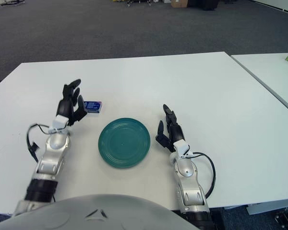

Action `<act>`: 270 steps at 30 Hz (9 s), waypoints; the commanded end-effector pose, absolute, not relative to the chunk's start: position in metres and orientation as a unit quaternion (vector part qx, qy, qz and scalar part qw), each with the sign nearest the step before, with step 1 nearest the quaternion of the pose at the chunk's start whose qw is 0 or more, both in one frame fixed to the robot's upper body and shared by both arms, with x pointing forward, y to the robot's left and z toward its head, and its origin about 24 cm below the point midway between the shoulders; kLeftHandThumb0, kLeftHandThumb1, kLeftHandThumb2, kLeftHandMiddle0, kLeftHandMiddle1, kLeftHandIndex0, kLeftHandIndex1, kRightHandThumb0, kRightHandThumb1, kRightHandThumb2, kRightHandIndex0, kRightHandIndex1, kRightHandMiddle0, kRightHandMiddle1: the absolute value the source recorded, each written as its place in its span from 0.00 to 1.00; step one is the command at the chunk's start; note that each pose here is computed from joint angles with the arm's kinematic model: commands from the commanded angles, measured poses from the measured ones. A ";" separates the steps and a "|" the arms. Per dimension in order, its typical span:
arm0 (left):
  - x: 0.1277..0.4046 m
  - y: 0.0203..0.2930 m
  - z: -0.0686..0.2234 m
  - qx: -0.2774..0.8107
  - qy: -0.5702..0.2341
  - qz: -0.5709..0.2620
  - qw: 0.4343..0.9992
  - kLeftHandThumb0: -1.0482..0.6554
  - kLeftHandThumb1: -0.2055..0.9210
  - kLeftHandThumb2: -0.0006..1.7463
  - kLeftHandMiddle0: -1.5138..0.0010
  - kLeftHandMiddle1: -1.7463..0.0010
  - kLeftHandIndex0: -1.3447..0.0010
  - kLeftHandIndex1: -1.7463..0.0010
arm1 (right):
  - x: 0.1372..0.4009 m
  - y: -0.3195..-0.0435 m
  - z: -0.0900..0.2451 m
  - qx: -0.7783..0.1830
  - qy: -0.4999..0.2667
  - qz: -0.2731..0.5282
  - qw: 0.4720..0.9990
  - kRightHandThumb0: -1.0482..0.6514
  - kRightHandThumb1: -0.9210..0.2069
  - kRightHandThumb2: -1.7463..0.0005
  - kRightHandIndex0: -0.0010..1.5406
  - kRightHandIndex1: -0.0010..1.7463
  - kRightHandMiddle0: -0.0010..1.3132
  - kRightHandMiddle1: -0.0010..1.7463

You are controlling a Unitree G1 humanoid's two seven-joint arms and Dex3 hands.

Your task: Put the gum into the plate.

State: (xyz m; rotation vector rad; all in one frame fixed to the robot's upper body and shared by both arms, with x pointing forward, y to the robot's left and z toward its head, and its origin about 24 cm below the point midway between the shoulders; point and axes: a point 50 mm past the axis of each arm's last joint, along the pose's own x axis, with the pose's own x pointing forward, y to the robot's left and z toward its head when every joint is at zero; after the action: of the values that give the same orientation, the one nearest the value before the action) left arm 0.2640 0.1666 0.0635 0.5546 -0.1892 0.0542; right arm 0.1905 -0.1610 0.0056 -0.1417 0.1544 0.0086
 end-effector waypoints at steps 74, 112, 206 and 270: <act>0.300 0.173 -0.059 0.646 0.217 -0.337 0.650 0.52 0.45 0.61 0.86 0.52 0.90 0.02 | 0.151 -0.201 -0.009 -0.080 0.160 -0.049 0.983 0.13 0.00 0.39 0.05 0.00 0.00 0.12; 0.348 0.182 0.010 0.542 0.148 -0.306 0.769 0.62 0.28 0.87 0.48 0.07 0.59 0.00 | 0.166 -0.207 -0.005 -0.064 0.143 -0.065 0.986 0.15 0.00 0.41 0.09 0.01 0.00 0.23; 0.208 0.034 0.109 0.461 -0.217 -0.526 0.681 0.61 0.41 0.78 0.62 0.01 0.61 0.03 | 0.165 -0.193 -0.022 -0.073 0.155 -0.064 0.983 0.12 0.00 0.40 0.06 0.00 0.00 0.17; 0.184 0.116 0.036 -0.041 -0.017 -0.037 0.998 0.00 1.00 0.25 1.00 1.00 1.00 1.00 | 0.171 -0.186 -0.024 -0.067 0.153 -0.047 0.985 0.14 0.00 0.38 0.10 0.01 0.00 0.19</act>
State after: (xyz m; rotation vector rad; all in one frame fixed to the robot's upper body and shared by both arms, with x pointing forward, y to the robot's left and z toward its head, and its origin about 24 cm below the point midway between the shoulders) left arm 0.1880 0.1115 0.0482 0.1082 -0.0994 -0.2219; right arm 0.1823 -0.1876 -0.0022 -0.1584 0.1804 -0.1059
